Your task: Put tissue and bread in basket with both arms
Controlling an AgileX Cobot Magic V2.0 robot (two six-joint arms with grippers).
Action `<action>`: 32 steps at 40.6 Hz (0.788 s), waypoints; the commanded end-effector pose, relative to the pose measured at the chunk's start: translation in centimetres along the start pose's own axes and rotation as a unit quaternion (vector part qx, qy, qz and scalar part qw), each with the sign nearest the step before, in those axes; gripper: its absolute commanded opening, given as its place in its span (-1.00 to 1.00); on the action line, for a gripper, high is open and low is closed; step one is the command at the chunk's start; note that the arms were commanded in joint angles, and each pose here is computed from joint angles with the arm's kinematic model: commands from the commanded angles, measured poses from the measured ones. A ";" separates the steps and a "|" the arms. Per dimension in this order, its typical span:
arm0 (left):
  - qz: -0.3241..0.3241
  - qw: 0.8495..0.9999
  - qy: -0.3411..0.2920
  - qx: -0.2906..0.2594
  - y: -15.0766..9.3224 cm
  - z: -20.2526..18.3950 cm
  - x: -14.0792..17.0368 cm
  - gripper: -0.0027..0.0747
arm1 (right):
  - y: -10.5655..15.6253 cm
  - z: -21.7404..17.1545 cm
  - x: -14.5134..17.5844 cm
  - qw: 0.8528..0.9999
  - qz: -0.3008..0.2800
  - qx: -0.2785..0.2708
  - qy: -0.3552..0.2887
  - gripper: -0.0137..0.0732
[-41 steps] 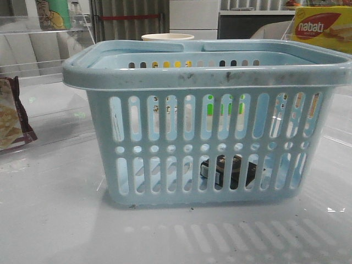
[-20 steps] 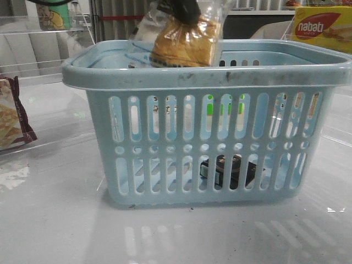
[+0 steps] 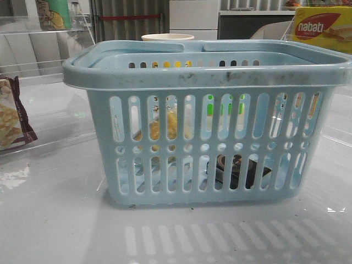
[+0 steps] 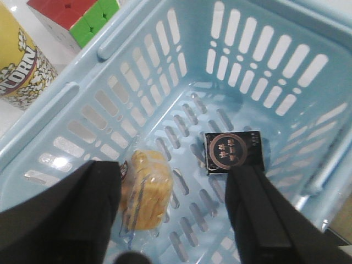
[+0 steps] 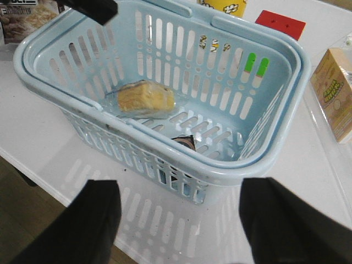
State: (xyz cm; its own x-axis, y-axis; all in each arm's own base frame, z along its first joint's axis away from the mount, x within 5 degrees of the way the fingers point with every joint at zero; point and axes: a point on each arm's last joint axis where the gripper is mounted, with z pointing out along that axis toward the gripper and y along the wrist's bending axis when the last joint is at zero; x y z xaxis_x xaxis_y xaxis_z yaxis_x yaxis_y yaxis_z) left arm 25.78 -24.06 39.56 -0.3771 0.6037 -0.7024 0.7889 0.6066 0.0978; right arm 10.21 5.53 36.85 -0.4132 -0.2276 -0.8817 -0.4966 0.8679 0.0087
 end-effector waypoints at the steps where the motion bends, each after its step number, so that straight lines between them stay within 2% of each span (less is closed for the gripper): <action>1: -0.006 0.997 -0.078 0.002 -0.7 -5.6 -0.7 0.30 | 0.0 -0.5 -1.3 0.999 -0.001 0.003 -0.050 0.61; 7: -0.006 0.996 -0.087 0.000 -1.3 -8.7 1.9 0.30 | 0.0 -0.5 -1.3 0.999 -0.001 0.003 -0.050 0.61; 16: -0.030 0.996 -0.085 -0.014 -2.4 -12.1 8.1 0.30 | 0.0 -0.5 -1.4 0.999 -0.001 0.003 -0.053 0.61; 24: -0.068 0.994 -0.072 -0.052 -2.8 -13.5 14.0 0.30 | 0.0 -0.5 -1.2 0.999 -0.003 0.003 -0.042 0.61; 32: -0.068 0.993 -0.079 -0.055 -3.8 -14.5 18.8 0.30 | -0.3 -0.5 -0.7 1.000 -0.022 0.018 -0.013 0.61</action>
State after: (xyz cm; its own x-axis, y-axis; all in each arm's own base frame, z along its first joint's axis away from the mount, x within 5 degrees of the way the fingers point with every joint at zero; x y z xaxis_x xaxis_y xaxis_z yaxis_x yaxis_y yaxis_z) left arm 9.36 -8.04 35.79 -0.4408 0.4829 -0.7566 0.6792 0.7305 0.0705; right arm 10.11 5.33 36.51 -0.4358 -0.2623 -0.8610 -0.4941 0.8693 -0.0147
